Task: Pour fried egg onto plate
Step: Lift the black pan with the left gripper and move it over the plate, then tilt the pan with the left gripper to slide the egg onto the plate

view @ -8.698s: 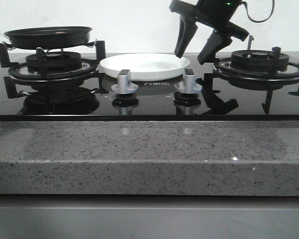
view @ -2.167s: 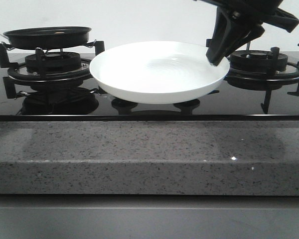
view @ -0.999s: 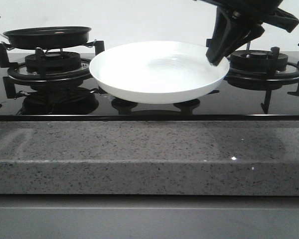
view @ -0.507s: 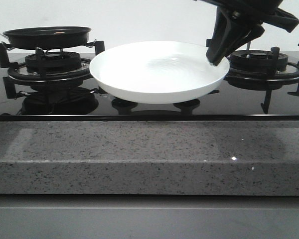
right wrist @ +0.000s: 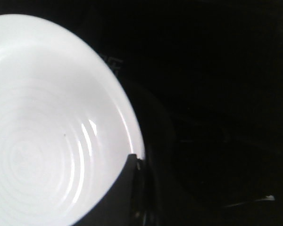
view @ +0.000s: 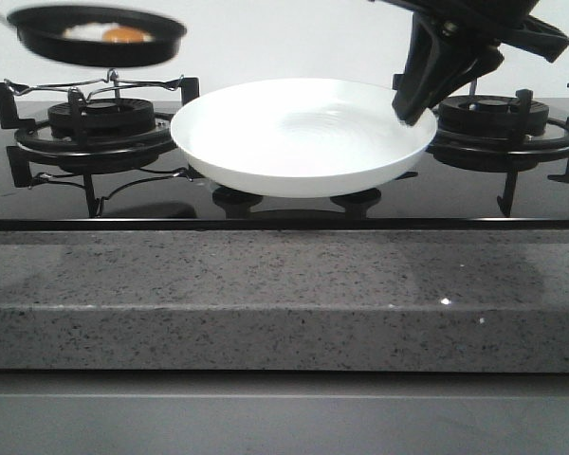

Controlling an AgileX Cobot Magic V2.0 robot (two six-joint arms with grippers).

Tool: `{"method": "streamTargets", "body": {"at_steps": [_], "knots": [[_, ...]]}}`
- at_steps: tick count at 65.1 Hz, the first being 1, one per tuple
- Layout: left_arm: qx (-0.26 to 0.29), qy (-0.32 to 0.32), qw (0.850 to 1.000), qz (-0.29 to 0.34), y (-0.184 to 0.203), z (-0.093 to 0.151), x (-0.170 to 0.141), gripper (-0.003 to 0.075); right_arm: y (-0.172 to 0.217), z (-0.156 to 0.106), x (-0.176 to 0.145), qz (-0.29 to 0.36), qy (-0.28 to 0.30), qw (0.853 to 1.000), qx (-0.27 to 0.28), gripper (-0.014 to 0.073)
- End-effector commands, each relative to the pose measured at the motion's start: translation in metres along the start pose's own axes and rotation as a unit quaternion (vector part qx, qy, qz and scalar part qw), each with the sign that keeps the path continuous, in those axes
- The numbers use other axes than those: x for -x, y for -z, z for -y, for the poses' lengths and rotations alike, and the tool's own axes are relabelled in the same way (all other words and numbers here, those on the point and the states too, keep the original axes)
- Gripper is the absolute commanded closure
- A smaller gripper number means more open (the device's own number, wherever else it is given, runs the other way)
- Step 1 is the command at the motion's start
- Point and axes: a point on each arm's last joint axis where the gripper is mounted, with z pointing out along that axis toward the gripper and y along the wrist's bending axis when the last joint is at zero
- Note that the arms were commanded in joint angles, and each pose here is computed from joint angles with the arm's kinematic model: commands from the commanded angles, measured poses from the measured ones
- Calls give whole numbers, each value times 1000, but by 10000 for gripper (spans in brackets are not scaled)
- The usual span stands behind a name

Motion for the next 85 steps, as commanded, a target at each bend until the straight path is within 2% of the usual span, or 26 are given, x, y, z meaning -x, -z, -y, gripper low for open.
{"method": "streamTargets", "body": {"at_steps": [1,12,21,35,47,53,60,67,70,74,80,85], "knots": [[-75,-43,996,15,12,54,-7,739,20,-8,11,54,5,998,12,662],[-54,-129,990,19,17,85,-29,740,20,-8,11,54,5,998,12,662],[-35,-203,979,6,18,108,-52,739,20,-8,11,54,5,998,12,662],[-4,-342,939,21,24,140,-86,739,20,-8,11,54,5,998,12,662],[-8,-423,906,13,23,159,-116,740,20,-8,11,54,5,998,12,662],[-7,-474,881,8,19,166,-131,739,20,-8,11,54,5,998,12,662],[-10,-541,841,9,14,174,-149,740,20,-8,11,54,5,998,12,662],[-13,-609,792,22,11,181,-162,739,20,-8,11,54,5,998,12,662],[-14,-646,763,27,10,184,-167,739,20,-8,11,54,5,998,12,662],[-18,-674,737,35,9,188,-172,739,20,-8,11,54,5,998,12,662],[-21,-699,713,47,9,191,-176,739,20,-8,11,54,5,998,12,662],[-22,-704,707,58,9,193,-176,739,20,-8,11,54,5,998,12,662]]}}
